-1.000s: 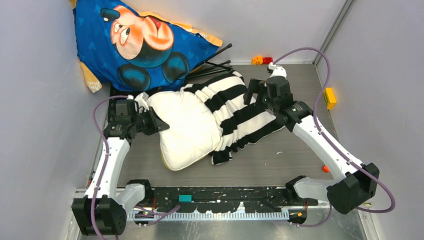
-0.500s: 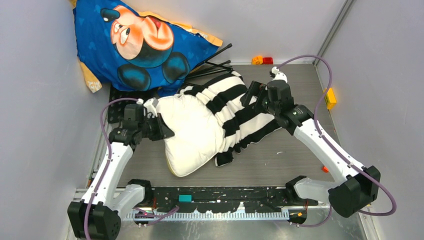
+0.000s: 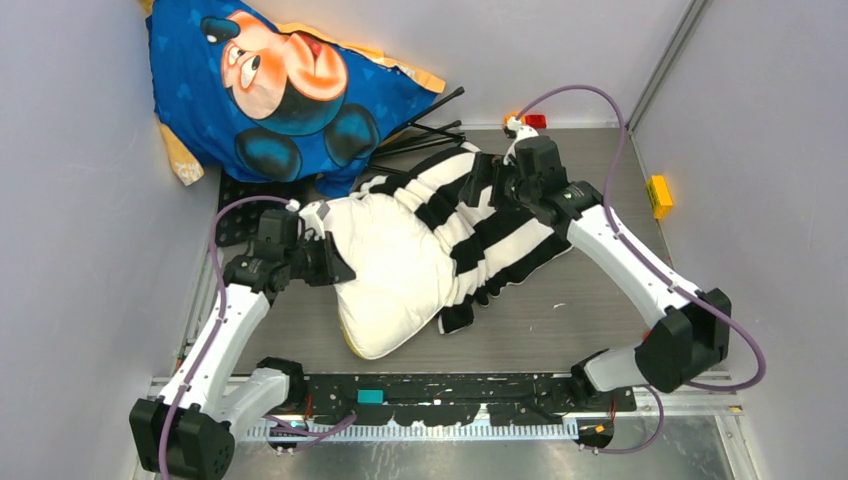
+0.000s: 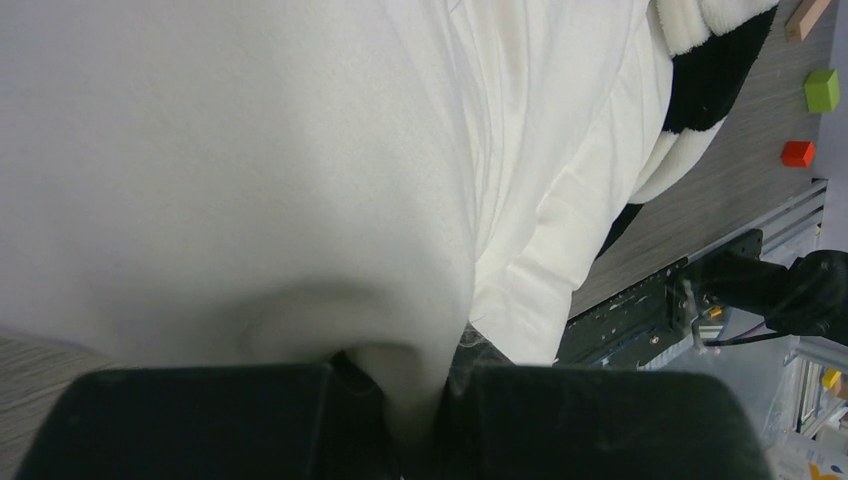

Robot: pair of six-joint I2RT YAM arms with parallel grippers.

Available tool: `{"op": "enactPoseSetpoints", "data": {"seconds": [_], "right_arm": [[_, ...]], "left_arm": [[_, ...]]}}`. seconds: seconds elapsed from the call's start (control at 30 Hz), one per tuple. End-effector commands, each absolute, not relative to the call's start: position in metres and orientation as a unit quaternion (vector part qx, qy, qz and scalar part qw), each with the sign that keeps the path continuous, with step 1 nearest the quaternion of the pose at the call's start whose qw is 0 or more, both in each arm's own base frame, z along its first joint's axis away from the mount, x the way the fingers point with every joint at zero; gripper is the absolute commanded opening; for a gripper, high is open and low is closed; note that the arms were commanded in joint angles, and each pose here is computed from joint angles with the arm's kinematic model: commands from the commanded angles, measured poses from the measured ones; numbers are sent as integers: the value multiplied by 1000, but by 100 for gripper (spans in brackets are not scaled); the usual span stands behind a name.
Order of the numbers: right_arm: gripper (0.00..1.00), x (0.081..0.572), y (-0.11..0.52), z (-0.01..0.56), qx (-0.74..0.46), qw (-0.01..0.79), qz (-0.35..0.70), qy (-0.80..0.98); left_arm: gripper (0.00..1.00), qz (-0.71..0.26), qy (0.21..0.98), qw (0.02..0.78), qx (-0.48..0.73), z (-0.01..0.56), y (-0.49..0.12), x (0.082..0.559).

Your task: Remove the pillowcase from the pillow

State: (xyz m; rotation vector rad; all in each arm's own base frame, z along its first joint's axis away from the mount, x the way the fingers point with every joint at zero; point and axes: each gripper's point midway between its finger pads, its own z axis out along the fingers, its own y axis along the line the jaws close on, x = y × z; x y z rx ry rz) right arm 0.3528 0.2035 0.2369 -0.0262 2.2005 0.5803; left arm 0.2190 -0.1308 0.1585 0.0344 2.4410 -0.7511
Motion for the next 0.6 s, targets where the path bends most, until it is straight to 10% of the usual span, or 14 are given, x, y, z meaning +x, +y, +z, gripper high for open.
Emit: {"op": "enactPoseSetpoints", "data": {"seconds": [0.0, 0.57], "right_arm": [[97, 362, 223, 240, -80, 409, 248, 874], [98, 415, 316, 181, -303, 429, 69, 848]], "left_arm": [[0, -283, 913, 293, 40, 175, -134, 219], [0, -302, 890, 333, 74, 192, -138, 213]]}}
